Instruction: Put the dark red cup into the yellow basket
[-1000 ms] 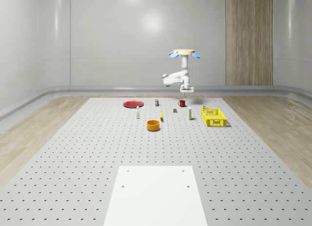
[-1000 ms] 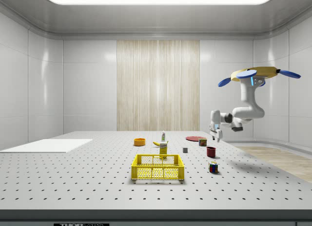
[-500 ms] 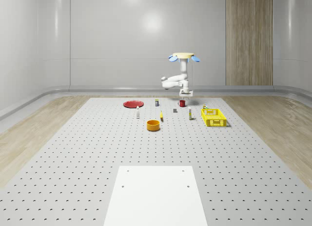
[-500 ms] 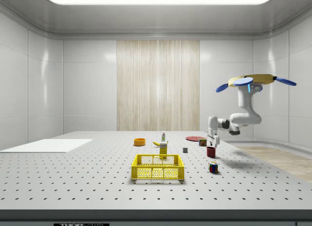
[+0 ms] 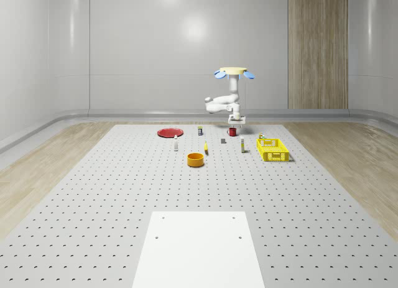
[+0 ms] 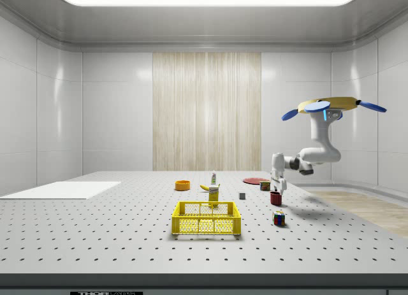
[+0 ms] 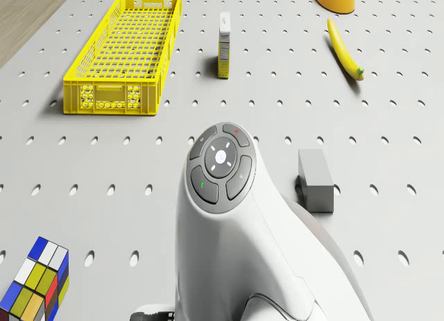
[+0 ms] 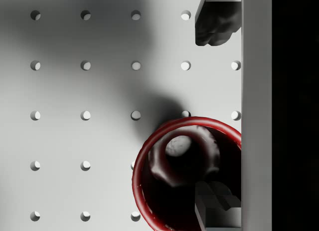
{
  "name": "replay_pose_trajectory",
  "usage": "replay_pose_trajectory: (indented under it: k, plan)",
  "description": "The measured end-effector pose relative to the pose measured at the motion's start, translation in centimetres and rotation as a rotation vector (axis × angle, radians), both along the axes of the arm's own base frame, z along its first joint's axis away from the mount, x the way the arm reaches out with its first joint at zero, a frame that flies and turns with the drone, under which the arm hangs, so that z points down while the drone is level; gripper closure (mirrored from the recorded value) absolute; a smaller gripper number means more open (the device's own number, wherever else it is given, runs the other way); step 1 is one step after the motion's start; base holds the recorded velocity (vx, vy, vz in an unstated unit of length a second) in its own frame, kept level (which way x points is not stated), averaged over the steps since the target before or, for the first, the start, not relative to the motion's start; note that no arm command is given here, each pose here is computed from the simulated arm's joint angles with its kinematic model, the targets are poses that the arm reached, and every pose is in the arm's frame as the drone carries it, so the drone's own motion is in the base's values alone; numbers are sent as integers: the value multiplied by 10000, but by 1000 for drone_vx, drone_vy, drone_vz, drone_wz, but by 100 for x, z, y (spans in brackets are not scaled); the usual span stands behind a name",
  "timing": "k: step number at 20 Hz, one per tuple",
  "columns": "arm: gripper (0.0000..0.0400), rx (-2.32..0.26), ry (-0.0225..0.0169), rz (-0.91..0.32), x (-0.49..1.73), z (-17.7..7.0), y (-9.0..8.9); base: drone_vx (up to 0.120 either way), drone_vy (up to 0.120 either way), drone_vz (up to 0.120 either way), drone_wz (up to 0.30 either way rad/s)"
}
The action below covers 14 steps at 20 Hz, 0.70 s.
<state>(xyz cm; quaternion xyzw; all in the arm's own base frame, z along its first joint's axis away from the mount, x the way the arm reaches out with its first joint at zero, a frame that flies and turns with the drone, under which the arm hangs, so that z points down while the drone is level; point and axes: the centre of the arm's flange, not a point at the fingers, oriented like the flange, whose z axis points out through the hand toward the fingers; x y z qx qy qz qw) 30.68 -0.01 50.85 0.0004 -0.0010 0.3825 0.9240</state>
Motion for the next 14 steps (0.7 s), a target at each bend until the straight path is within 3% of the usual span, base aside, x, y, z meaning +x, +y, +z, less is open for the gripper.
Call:
replay_pose_trajectory:
  k: [4, 14]
  plan:
    - [0, 0, -1, 1, 0, 113, 0, 0, 0, -100, 0]
    - [0, -1, -1, 3, 0, 263, 15, 0, 0, 0, 0]
